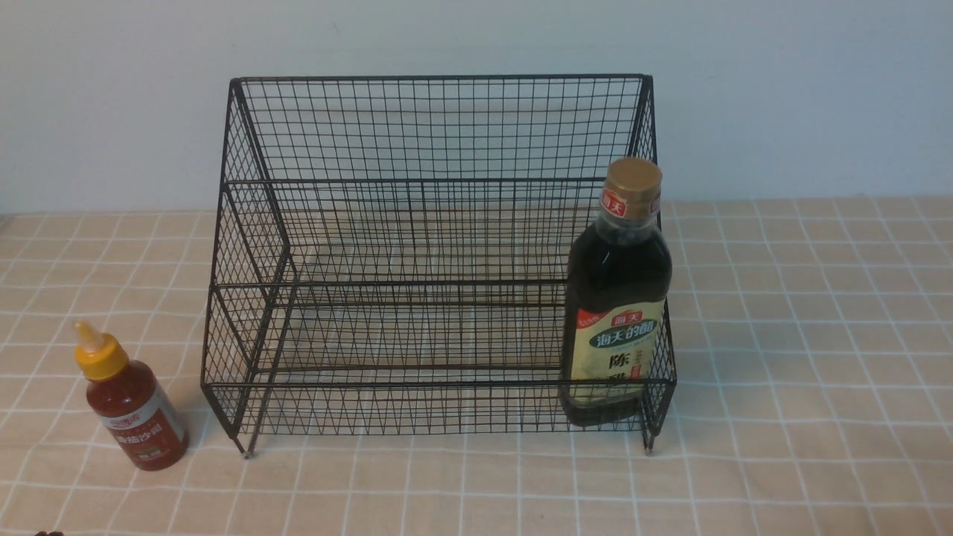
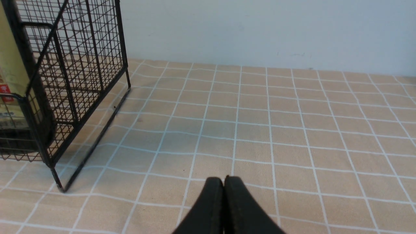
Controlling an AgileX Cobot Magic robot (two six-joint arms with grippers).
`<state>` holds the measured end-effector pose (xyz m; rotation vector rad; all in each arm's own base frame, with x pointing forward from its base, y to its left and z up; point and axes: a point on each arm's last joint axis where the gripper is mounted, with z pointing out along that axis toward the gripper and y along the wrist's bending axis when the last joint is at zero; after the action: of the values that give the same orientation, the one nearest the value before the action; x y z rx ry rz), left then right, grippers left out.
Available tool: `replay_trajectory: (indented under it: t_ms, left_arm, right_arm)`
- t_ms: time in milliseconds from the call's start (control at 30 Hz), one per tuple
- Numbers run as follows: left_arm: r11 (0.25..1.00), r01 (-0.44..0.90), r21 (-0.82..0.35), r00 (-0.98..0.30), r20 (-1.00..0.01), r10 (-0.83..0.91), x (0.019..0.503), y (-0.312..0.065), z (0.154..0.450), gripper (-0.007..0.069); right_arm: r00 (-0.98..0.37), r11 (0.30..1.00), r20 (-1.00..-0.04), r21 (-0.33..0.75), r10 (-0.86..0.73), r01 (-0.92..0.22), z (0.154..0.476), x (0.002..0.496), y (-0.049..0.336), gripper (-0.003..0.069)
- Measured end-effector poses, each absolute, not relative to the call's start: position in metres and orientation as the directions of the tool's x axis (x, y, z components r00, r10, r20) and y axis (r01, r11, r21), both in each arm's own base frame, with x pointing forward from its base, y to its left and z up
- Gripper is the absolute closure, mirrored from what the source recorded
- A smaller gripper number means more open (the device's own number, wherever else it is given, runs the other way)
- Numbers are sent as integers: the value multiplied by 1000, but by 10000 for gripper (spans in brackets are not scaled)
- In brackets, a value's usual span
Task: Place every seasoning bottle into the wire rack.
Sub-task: Use the left arm to grab the condiment bottle closest to it
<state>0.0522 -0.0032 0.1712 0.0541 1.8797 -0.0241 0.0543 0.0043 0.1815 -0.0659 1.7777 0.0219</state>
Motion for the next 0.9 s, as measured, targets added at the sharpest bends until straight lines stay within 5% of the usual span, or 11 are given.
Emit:
replay_trajectory:
  t_ms: [500, 900]
  left_arm:
    - [999, 48, -2, -272, -962, 11, 53, -3, 173, 632]
    - [987, 22, -159, 252, -954, -159, 54, 3, 221, 632]
  right_arm:
    - [-204, 997, -978, -38, -50, -60, 181, 54, 4, 672]
    - [-204, 997, -978, -40, -51, -61, 181, 54, 4, 672]
